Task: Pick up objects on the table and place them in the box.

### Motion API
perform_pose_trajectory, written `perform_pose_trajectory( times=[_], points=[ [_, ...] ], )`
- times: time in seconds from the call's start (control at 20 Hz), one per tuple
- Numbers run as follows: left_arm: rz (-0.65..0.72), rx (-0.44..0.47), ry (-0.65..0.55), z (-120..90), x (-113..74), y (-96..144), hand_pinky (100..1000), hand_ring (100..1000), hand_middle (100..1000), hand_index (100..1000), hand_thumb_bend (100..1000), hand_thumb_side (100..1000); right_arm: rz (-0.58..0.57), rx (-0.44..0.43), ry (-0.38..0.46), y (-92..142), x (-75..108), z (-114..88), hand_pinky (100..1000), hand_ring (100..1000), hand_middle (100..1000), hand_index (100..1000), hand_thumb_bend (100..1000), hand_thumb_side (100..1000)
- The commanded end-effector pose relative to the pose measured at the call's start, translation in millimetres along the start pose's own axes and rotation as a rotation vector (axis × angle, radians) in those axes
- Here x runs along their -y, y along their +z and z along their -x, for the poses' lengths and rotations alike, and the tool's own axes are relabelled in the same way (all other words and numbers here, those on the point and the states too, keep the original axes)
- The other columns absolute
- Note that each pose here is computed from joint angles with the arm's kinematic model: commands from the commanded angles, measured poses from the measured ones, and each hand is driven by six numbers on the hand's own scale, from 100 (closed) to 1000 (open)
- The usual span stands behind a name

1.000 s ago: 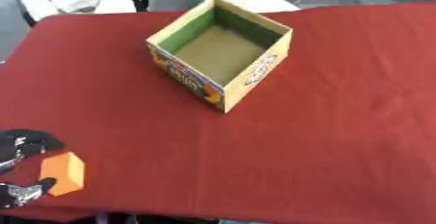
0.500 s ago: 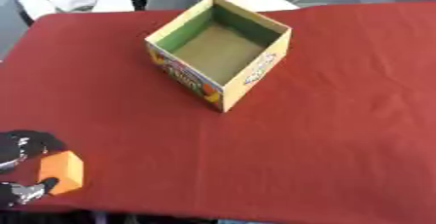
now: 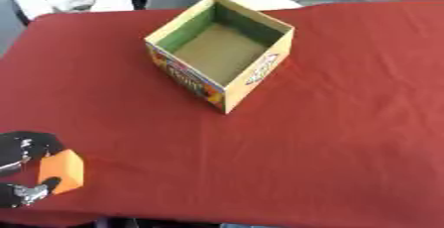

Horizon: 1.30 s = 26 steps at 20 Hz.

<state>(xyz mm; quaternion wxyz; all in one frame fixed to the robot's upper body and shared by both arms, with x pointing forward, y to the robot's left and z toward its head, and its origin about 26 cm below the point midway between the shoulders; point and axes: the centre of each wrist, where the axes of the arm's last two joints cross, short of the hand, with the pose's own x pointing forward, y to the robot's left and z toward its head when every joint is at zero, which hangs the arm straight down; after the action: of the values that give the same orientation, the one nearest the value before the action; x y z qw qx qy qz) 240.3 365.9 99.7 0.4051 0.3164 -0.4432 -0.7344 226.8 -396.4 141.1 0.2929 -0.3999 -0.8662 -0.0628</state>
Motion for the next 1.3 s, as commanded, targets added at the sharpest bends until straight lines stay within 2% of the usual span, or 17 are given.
perform_pose_trajectory(
  times=[0.05,0.15,0.2,0.3,0.45,0.5,0.55,0.6,0.65,1.05,1.3],
  points=[
    [0.002,0.014,-0.014,-0.3,-3.7,1.9,894,926,767,780,100,1000,-0.001,0.026,-0.005,-5.9,1.6,-4.1,623,741,502,696,100,800],
    [-0.011,0.027,0.001,-2.2,-6.1,2.5,871,900,726,727,100,1000,0.000,0.025,-0.004,-5.6,1.9,-4.0,624,741,502,696,100,800],
    [-0.019,0.031,0.009,-3.0,-7.7,3.0,857,880,697,699,100,967,0.001,0.024,-0.003,-5.5,1.9,-4.0,624,741,502,696,100,800],
    [-0.042,0.038,0.026,-4.6,-12.0,4.0,816,834,645,653,100,727,0.002,0.021,-0.002,-5.2,2.0,-3.9,624,741,502,696,100,802],
    [-0.073,0.049,0.041,-6.8,-18.6,5.7,812,830,641,650,100,710,0.003,0.019,-0.002,-4.9,2.1,-3.8,624,741,502,696,100,802],
    [-0.095,0.057,0.042,-7.6,-22.9,6.2,761,775,587,605,100,448,0.003,0.019,-0.002,-4.9,2.2,-3.8,624,741,502,696,100,801],
    [-0.120,0.065,0.045,-8.1,-28.0,7.3,747,763,575,592,100,353,0.003,0.020,-0.001,-4.9,2.3,-3.7,624,741,502,696,100,801],
    [-0.140,0.072,0.050,-8.3,-32.0,8.4,747,763,575,592,100,353,0.003,0.020,-0.001,-4.9,2.3,-3.7,624,741,502,696,100,801],
    [-0.158,0.078,0.052,-8.4,-35.9,9.3,730,748,561,578,100,290,0.003,0.020,-0.001,-4.9,2.4,-3.7,624,742,502,696,100,800],
    [-0.295,0.143,0.049,-4.1,-60.4,13.4,697,702,530,558,100,262,0.004,0.024,0.005,-5.0,3.9,-3.4,625,742,503,697,100,797],
    [-0.429,0.234,0.056,5.5,-90.6,15.6,695,689,524,558,100,247,0.005,0.030,0.011,-5.6,5.1,-3.3,626,742,504,698,100,796]
  ],
)
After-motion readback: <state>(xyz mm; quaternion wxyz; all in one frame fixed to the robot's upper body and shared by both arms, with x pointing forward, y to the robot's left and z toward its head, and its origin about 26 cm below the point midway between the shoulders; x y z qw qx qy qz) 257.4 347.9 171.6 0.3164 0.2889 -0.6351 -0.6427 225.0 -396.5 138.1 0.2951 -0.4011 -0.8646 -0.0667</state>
